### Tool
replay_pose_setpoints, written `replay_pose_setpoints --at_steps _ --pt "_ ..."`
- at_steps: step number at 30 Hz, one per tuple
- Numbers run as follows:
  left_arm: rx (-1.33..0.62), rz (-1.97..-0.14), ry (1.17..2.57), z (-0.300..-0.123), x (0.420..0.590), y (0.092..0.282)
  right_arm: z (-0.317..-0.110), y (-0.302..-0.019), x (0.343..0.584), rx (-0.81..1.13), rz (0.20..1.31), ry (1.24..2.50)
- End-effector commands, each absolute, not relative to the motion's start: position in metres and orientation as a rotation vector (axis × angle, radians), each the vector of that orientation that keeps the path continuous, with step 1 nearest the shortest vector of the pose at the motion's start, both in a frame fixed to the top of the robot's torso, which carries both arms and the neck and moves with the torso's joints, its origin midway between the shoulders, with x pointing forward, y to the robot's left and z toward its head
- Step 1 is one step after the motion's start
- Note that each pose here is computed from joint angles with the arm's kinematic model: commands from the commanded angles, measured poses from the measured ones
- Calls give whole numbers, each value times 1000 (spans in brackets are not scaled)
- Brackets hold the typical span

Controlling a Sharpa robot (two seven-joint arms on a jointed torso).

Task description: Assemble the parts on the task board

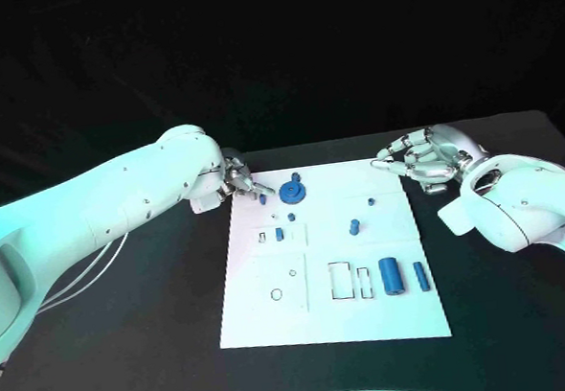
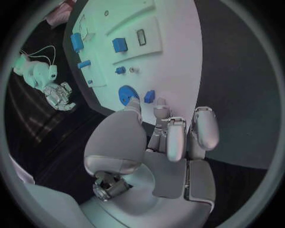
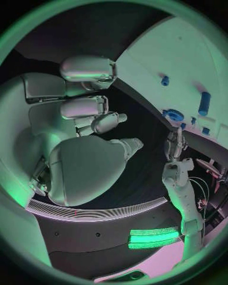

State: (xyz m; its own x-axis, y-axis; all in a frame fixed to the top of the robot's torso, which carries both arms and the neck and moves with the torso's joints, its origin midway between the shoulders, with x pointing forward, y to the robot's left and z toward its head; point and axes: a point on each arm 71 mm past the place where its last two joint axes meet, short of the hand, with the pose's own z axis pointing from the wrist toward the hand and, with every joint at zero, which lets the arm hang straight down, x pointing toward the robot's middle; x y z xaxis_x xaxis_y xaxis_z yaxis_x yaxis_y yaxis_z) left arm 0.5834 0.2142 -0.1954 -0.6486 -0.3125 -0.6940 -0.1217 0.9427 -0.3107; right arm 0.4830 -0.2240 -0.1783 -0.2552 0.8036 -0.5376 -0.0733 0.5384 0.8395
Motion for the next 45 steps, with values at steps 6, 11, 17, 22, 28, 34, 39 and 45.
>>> replay_pose_setpoints --at_steps 6,11,17,22,28,34,39,45 --pt "-295 -317 2292 -198 583 211 -178 -222 483 617 953 1620" --pt "-303 -328 2295 -198 583 209 -178 -222 483 618 952 1622" --pt "-310 -337 2295 -199 583 207 -179 -222 483 620 950 1627" --pt "-333 -344 2274 -199 584 208 -179 -222 483 620 949 1632" --pt "-371 -369 2256 -198 584 210 -179 -222 483 620 946 1642" --pt "-409 -396 2246 -197 581 213 -180 -223 484 621 944 1649" --pt "-444 -426 2245 -196 576 218 -180 -224 484 622 940 1651" --pt "-492 -473 2261 -194 566 222 -180 -225 484 623 937 1654"
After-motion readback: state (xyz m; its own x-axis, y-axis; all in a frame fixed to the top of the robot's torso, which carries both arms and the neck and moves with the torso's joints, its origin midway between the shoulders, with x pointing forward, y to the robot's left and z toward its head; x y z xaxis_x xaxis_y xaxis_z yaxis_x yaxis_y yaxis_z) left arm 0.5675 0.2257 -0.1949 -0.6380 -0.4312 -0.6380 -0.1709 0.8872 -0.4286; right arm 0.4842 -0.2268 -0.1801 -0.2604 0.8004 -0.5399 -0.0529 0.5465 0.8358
